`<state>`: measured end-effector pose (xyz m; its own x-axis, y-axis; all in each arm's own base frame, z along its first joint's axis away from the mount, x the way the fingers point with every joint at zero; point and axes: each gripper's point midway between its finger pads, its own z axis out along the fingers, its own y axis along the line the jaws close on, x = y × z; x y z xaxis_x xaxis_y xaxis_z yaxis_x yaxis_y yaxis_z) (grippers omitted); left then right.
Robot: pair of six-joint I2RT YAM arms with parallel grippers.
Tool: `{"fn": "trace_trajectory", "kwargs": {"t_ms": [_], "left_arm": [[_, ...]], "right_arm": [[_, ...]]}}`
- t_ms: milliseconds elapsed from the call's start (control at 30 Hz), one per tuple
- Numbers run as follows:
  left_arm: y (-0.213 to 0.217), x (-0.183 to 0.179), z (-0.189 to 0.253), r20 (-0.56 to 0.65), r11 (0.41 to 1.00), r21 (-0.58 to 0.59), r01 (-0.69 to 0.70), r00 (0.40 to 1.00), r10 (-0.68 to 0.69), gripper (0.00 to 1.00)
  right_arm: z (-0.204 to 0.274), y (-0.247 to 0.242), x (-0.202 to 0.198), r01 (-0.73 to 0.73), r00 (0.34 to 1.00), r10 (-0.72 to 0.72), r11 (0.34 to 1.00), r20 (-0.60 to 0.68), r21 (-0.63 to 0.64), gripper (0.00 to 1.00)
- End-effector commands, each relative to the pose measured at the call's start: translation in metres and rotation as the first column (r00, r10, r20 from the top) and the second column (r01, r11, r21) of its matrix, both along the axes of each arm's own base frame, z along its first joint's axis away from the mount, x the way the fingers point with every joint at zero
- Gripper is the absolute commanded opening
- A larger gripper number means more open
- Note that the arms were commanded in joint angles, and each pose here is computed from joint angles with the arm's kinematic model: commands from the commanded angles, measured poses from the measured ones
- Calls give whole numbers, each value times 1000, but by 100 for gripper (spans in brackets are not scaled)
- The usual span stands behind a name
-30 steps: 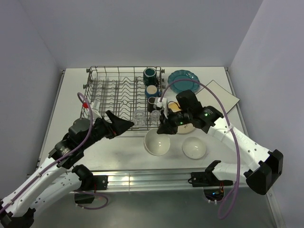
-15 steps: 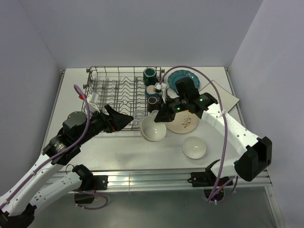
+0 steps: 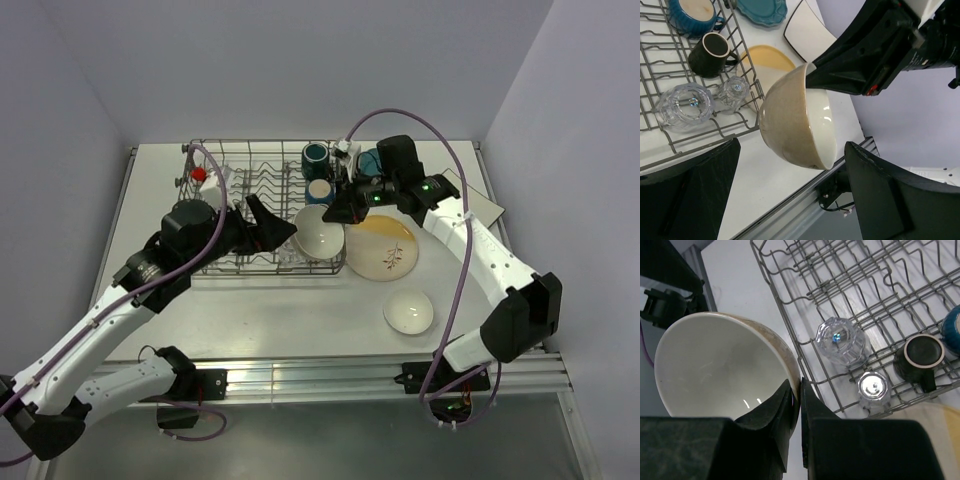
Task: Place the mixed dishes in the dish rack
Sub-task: Pass the bowl from the right arm to the left
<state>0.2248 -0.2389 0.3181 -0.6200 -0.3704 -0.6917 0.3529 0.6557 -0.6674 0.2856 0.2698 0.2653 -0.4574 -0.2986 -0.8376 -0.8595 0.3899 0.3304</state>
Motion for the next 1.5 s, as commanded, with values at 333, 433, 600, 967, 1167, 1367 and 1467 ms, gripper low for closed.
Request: {"fn": "trace_trajectory", "kwargs": {"t_ms": [333,433,600,967,1167,1367,1467], "left_arm": [[6,7,46,182,998,65,7,983,-18,92],[8,7,47,235,995,100,18,971,-41,92],[13,7,46,331,973,228,42,936,-118,92],[20,-11,58,563,831,551,80,699,-440,95],[15,-26,31,512,613,788,60,490,-706,99],[11,-20,24,392,417,909,-29,403,-827,99],[13,-15,20,328,316,944,-96,388,-861,99]], "right_arm": [[45,0,40,33,996,-42,992,77,126,0],[46,-2,39,30,995,-41,992,88,124,0],[47,-5,39,18,995,-29,992,93,123,0],[52,-7,29,7,996,-19,991,92,135,0],[46,-6,28,-29,997,21,993,78,111,0],[41,-5,29,-64,996,59,994,62,84,0],[39,-4,30,-75,996,72,994,49,77,0]]}}
